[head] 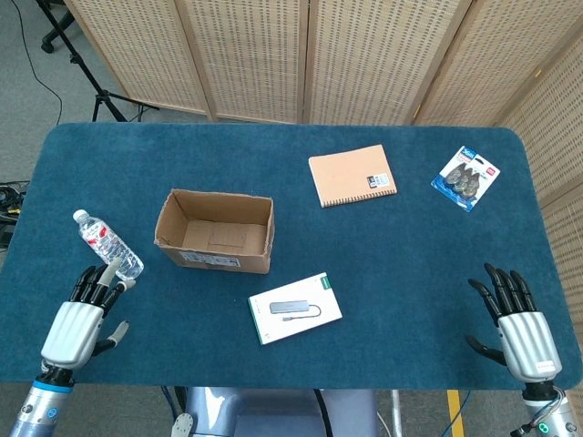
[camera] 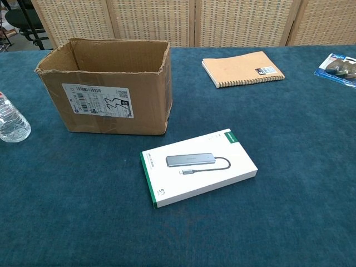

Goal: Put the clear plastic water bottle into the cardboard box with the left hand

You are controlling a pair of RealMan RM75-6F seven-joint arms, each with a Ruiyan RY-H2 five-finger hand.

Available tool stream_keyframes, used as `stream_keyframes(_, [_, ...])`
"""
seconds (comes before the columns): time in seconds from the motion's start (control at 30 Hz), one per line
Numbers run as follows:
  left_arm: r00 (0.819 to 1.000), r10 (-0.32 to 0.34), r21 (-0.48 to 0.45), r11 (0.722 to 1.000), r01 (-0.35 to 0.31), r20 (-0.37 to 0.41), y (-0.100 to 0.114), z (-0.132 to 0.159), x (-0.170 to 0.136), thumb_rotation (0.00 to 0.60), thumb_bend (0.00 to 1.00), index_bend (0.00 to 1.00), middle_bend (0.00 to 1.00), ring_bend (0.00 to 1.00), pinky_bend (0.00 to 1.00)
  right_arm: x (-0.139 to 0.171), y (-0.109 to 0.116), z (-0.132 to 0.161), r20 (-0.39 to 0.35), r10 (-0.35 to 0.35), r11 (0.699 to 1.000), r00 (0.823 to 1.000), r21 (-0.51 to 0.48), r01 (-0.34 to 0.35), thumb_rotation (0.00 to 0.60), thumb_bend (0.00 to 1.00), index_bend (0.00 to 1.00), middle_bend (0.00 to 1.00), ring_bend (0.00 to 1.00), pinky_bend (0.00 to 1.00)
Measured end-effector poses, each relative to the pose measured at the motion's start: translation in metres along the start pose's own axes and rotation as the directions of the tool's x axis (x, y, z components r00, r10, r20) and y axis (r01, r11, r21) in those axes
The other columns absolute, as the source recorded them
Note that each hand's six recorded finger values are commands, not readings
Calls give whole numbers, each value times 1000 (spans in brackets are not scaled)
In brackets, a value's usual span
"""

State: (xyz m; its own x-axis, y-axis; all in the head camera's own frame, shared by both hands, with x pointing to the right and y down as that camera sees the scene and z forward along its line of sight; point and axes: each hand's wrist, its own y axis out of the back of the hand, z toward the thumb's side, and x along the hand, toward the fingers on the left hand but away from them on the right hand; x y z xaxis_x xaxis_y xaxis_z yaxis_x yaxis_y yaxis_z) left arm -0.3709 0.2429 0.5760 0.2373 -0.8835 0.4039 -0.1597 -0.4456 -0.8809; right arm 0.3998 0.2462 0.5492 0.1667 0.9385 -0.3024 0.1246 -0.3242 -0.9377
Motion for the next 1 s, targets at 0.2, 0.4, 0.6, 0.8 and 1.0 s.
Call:
stream_keyframes(0.2, [1000, -12, 2, 1000, 12, 0, 0, 1, -1, 600, 297, 254, 0, 0, 0, -1, -1, -1, 2, 5, 1000, 1000, -1, -5, 600, 106, 158, 0, 0, 0])
stream_keyframes(0.4, [1000, -13, 3, 1000, 13, 4, 3, 2, -1, 600, 293, 253, 0, 0, 0, -1, -1, -1, 2, 4, 1000, 1000, 1, -4, 600, 105, 157, 0, 0, 0])
stream_keyframes(0.6, [1000, -3, 33, 999, 2, 17, 10, 2, 2, 600, 286, 205, 0, 0, 0, 0, -1, 0, -2, 4, 1000, 1000, 3, -4, 600, 106, 158, 0, 0, 0])
stream_keyframes(0.8, [999, -14, 108, 994, 9, 41, 30, -5, 13, 600, 278, 116, 0, 0, 0, 0, -3, 1, -3, 7, 1000, 1000, 5, -7, 600, 105, 158, 0, 0, 0])
stream_keyframes(1.0, [998, -46, 176, 984, 37, 44, 54, -18, 30, 600, 272, 90, 0, 0, 0, 0, -4, 3, -8, 9, 1000, 1000, 11, -9, 600, 105, 157, 0, 0, 0])
